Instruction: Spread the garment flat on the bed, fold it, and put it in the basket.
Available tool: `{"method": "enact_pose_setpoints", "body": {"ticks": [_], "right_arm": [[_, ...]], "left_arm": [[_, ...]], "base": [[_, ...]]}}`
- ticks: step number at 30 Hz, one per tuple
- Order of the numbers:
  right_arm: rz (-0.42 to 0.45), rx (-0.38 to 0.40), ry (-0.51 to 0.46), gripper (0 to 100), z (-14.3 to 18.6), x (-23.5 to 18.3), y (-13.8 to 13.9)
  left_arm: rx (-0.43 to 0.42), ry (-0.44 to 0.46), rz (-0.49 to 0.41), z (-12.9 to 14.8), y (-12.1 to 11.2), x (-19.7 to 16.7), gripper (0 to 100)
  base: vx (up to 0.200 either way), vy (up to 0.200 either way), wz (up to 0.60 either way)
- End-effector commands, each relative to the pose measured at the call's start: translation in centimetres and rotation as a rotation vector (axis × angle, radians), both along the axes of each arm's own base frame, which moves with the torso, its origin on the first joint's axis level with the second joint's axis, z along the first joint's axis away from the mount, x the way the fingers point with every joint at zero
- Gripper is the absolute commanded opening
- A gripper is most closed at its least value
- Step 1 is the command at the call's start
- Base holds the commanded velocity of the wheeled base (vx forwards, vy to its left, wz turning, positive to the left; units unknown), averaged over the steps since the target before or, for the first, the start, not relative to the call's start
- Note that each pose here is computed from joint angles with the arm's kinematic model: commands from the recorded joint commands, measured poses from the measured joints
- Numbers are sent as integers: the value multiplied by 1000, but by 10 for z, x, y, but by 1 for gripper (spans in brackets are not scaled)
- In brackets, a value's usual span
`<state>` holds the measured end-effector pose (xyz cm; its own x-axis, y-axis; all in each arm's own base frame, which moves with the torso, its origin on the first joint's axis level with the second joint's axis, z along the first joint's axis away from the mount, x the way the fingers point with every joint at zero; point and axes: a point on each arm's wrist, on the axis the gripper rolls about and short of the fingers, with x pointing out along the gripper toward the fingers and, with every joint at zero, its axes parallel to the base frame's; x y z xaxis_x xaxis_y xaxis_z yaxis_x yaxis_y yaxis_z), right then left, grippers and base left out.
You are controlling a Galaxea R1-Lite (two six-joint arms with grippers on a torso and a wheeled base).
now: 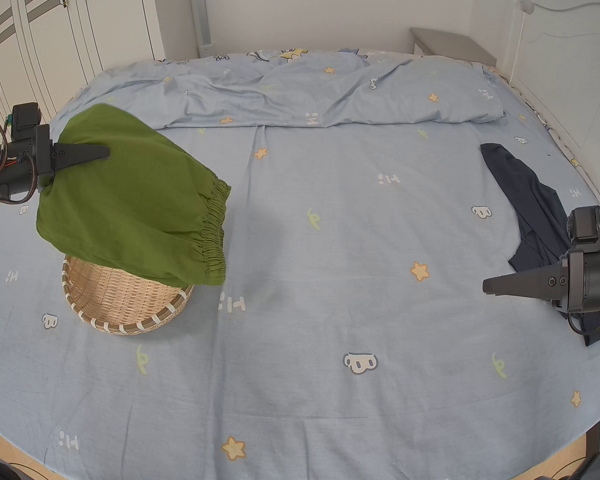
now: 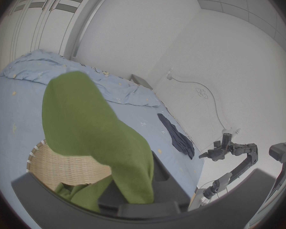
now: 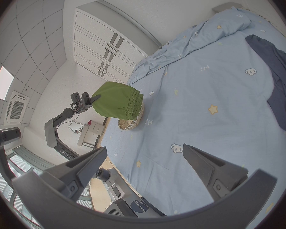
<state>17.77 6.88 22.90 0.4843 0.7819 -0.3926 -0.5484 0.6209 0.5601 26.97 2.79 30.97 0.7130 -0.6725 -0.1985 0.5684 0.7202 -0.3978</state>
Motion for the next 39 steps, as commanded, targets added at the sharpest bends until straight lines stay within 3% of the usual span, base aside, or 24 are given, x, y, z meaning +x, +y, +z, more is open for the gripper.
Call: {"method": "enact_pose_setpoints", "body": {"ticks": [1,7,15,19,24,39], "right_arm": [[2,0,-1,100,0,-1,0],[3,0,1,100,0,-1,0],[13,5,1,100,0,-1,0],[16,5,4,100,0,-1,1],[26,4,6,100,-1,-2,3],[26,2,10,100,-2,-2,3]], "left_arm": [[-8,37,46,-11,17,19,0],[-22,109,81,-30,30,32,0],[-65,300,142,-89,53,42,0],[-79,352,159,-105,59,45,0],[-34,447,286,-136,73,62,0],[-20,463,329,-143,81,73,0]], "base": [[0,0,0],[0,0,0],[0,0,0],[0,0,0],[0,0,0],[0,0,0]]}}
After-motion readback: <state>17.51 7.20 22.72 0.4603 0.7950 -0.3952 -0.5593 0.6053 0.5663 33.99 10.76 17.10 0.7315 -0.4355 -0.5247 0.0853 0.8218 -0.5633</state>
